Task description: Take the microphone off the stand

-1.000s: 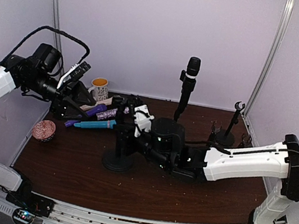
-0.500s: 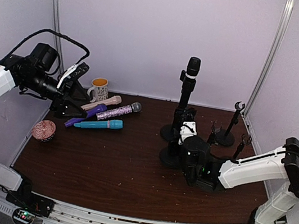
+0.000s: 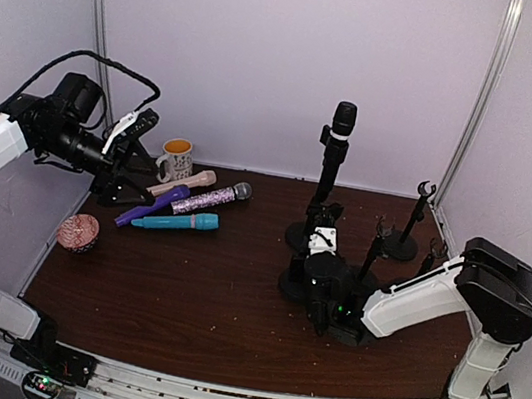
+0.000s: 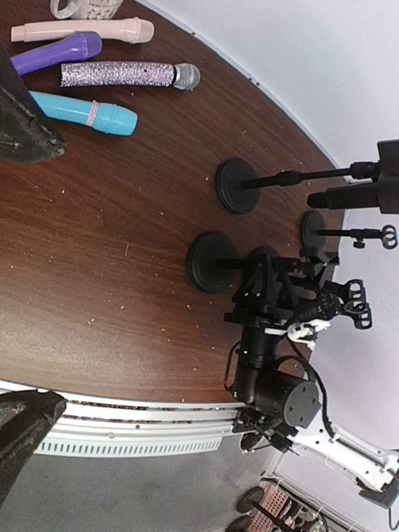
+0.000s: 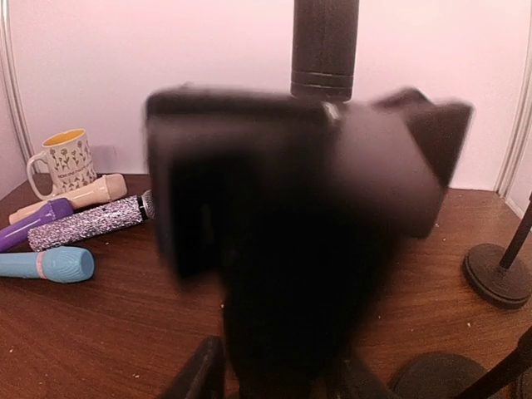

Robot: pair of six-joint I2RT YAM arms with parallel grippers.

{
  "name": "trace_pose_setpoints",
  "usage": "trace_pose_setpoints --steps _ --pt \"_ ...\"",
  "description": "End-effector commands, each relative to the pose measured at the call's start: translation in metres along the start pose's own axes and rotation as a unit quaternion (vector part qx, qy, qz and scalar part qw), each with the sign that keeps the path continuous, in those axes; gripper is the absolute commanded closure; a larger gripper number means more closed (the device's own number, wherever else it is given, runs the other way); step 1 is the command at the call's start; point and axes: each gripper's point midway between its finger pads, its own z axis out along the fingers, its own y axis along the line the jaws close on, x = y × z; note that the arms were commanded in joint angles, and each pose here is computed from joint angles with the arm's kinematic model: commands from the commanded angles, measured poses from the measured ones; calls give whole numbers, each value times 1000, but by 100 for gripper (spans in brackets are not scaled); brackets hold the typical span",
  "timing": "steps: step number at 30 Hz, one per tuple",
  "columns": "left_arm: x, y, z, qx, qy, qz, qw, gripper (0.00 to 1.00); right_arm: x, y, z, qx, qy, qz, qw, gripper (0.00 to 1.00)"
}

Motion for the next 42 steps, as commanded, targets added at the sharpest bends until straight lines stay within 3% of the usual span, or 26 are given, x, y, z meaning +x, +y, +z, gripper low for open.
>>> trace_pose_setpoints --steps 1,4,8,13,17,24,31,42 --pt "-8 14 -9 -30 0 14 999 2 -13 9 -7 7 -15 22 1000 42" --pt "-9 21 -12 -38 -1 8 999 2 -20 17 -21 -7 -9 12 1000 17" --pt "-13 25 -15 -41 -8 5 999 2 -36 24 -44 -40 12 14 999 6" --pt "-18 30 -20 -48 -14 5 999 2 -65 32 -76 -116 50 36 991 6" --pt "-20 31 -22 -48 -20 1 999 3 -113 19 -91 -137 53 53 988 7" --pt "-22 33 -24 -51 -21 -3 998 2 -202 -27 -62 -117 30 72 990 6" --pt "-24 30 -26 -51 -26 -1 998 2 -221 -25 -12 -129 57 -5 990 0" --pt "-28 26 -28 -45 -33 1 998 2 -214 -28 48 -79 72 -55 993 2"
